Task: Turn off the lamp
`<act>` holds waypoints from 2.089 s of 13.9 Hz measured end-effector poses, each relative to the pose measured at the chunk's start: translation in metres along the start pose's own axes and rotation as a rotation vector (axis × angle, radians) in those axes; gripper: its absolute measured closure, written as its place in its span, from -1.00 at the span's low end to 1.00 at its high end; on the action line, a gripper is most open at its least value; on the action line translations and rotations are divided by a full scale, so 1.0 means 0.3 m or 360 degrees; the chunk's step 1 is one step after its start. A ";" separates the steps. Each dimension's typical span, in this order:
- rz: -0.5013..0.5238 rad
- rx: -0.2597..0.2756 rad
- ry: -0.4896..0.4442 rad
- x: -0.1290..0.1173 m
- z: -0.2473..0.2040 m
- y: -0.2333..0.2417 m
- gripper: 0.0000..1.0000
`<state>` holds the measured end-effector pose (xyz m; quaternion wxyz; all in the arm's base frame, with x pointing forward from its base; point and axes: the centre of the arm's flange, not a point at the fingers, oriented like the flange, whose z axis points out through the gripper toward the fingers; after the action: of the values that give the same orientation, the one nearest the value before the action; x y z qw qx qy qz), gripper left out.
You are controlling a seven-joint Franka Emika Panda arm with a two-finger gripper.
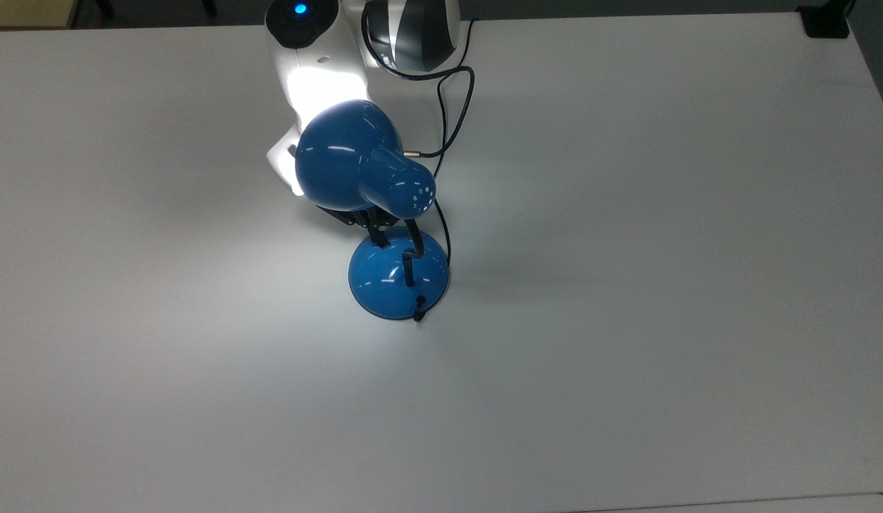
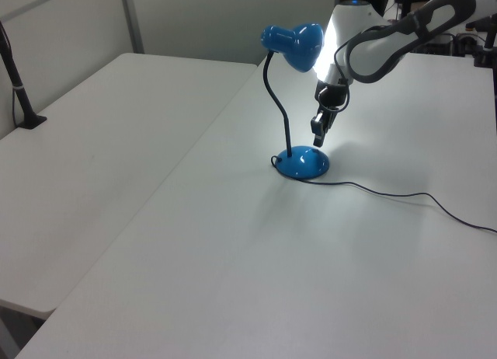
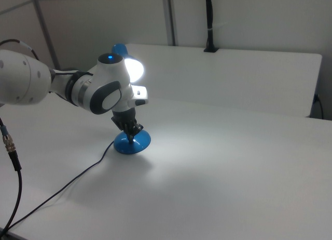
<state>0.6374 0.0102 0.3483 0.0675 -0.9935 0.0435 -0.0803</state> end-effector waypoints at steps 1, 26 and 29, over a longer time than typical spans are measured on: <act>0.0001 0.0000 -0.0004 -0.001 0.005 0.001 0.98; -0.0096 -0.0061 -0.0405 -0.159 -0.008 0.074 0.98; -0.0140 -0.0045 -0.0497 -0.183 -0.206 0.075 0.96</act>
<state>0.5715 -0.0145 0.3970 0.0559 -0.9957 -0.0100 0.0730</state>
